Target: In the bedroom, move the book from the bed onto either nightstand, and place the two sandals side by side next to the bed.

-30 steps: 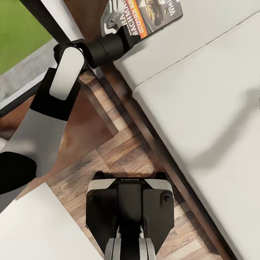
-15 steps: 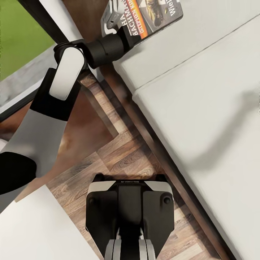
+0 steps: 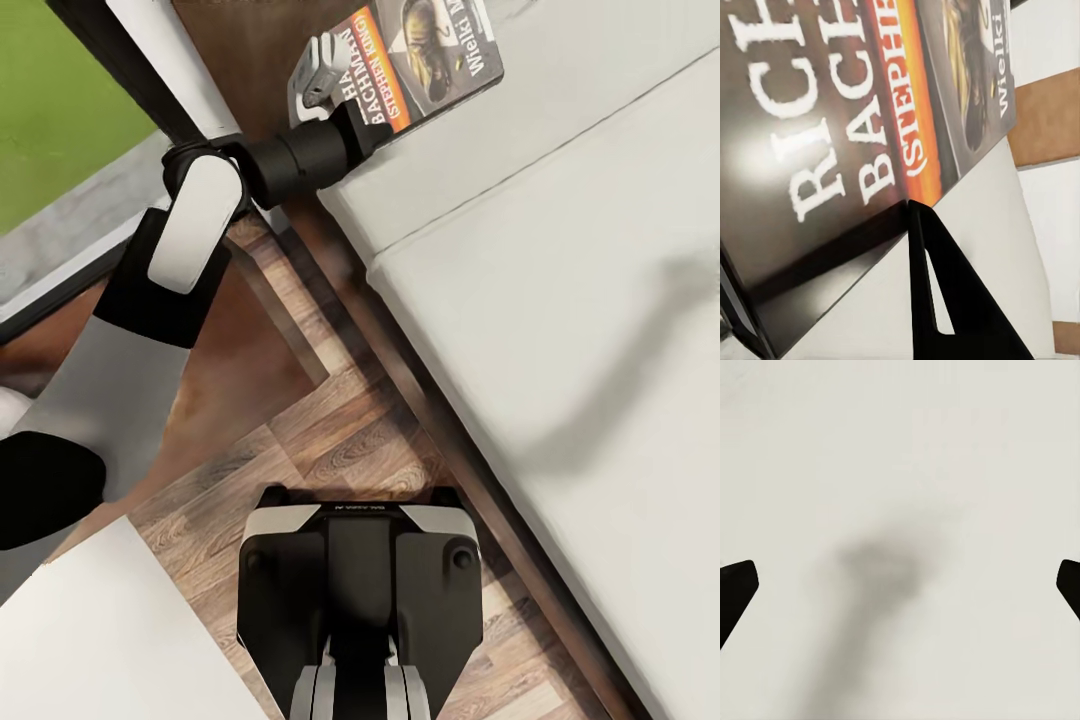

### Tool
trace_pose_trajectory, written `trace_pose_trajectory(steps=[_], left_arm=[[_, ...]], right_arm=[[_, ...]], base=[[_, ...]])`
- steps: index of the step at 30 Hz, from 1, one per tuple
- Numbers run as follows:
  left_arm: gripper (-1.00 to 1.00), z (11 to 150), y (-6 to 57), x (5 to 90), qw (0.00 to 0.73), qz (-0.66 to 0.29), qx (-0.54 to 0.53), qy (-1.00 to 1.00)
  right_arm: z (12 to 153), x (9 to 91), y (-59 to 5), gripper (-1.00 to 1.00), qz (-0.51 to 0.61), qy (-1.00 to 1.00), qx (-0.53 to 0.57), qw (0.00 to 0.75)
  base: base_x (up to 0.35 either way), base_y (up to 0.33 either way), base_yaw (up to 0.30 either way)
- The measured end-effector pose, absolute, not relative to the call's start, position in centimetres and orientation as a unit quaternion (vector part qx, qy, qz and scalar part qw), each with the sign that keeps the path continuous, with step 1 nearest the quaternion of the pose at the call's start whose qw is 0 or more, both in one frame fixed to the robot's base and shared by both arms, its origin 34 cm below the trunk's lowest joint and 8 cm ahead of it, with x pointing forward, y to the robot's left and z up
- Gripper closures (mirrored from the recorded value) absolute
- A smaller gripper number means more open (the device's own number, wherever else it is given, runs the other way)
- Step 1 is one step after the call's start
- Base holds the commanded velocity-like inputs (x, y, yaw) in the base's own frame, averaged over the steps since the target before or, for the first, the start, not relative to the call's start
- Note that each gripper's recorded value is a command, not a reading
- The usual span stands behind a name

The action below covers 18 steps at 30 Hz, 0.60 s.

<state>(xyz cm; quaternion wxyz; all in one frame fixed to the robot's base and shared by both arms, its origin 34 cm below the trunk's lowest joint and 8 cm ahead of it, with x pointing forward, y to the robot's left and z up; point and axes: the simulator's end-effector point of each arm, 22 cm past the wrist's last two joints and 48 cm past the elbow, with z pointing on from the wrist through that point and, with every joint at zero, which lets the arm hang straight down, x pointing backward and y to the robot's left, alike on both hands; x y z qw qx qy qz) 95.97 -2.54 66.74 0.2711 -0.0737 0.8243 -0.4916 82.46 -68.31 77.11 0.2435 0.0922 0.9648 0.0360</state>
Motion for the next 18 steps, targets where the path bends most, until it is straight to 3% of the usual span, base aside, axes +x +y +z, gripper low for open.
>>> trace_pose_trajectory(steps=[18], left_arm=[[1.00, 66.5, -4.8, 92.4, 0.237, -0.510, -0.067, 0.824]], right_arm=[[77.2, 82.5, -68.0, -1.00, 0.041, 0.964, 0.093, 0.244]], base=[[0.000, 0.000, 0.000]])
